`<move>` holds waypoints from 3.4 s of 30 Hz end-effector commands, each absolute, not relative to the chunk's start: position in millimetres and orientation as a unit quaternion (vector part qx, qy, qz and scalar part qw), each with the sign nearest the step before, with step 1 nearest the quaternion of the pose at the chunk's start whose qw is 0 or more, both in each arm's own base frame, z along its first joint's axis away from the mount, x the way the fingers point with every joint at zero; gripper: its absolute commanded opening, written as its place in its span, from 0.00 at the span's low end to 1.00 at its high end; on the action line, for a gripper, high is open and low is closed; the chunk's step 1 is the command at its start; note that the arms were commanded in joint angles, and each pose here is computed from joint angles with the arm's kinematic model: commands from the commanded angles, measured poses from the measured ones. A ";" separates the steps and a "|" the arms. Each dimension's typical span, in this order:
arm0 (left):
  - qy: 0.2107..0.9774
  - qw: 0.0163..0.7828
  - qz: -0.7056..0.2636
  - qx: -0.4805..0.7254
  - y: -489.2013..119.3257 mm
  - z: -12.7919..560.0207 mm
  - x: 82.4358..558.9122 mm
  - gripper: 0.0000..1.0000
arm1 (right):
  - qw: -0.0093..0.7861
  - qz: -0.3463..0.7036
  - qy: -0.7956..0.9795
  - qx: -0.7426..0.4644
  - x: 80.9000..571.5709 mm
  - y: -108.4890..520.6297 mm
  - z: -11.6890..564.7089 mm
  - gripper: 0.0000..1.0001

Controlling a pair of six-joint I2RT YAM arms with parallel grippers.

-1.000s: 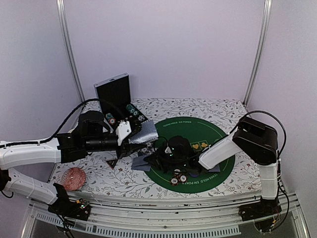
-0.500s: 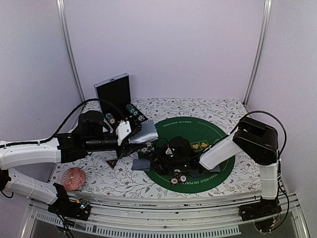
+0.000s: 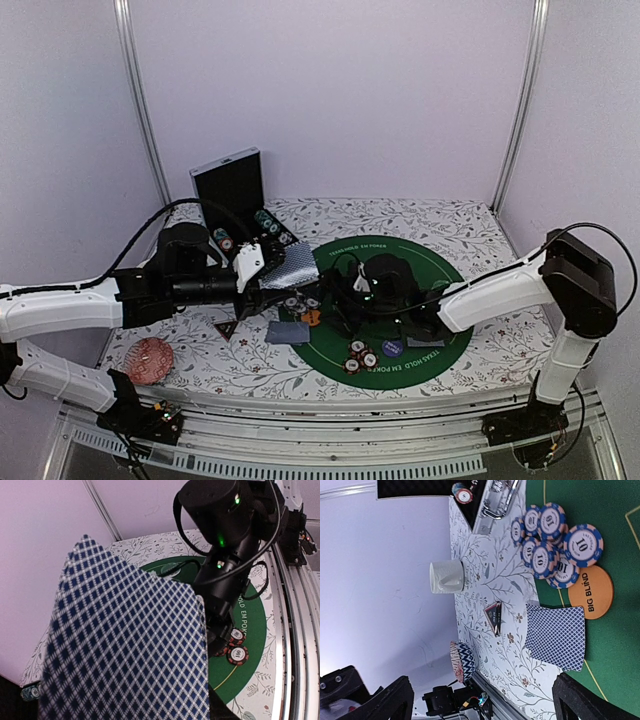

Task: Distribute texas hold em gaming equipment
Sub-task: Place the poker card in the big blind area, then pass from the left arm to the right

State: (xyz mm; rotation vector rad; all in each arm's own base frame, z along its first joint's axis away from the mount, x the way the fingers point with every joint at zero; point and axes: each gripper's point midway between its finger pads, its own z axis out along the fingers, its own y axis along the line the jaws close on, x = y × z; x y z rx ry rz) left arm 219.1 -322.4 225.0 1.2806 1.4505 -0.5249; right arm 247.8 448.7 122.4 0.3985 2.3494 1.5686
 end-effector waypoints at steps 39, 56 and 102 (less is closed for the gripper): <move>0.558 0.542 -0.257 0.574 -328.9 242.1 200.2 0.42 | 0.258 0.564 0.697 -0.359 203.3 452.6 264.3 0.83; 0.559 0.541 -0.251 0.576 -328.9 239.7 202.1 0.42 | 0.198 0.603 0.688 -0.351 191.6 460.5 257.8 0.21; 0.571 0.526 -0.135 0.616 -314.9 212.0 217.4 0.69 | 0.096 0.582 0.741 -0.321 175.2 482.7 229.3 0.04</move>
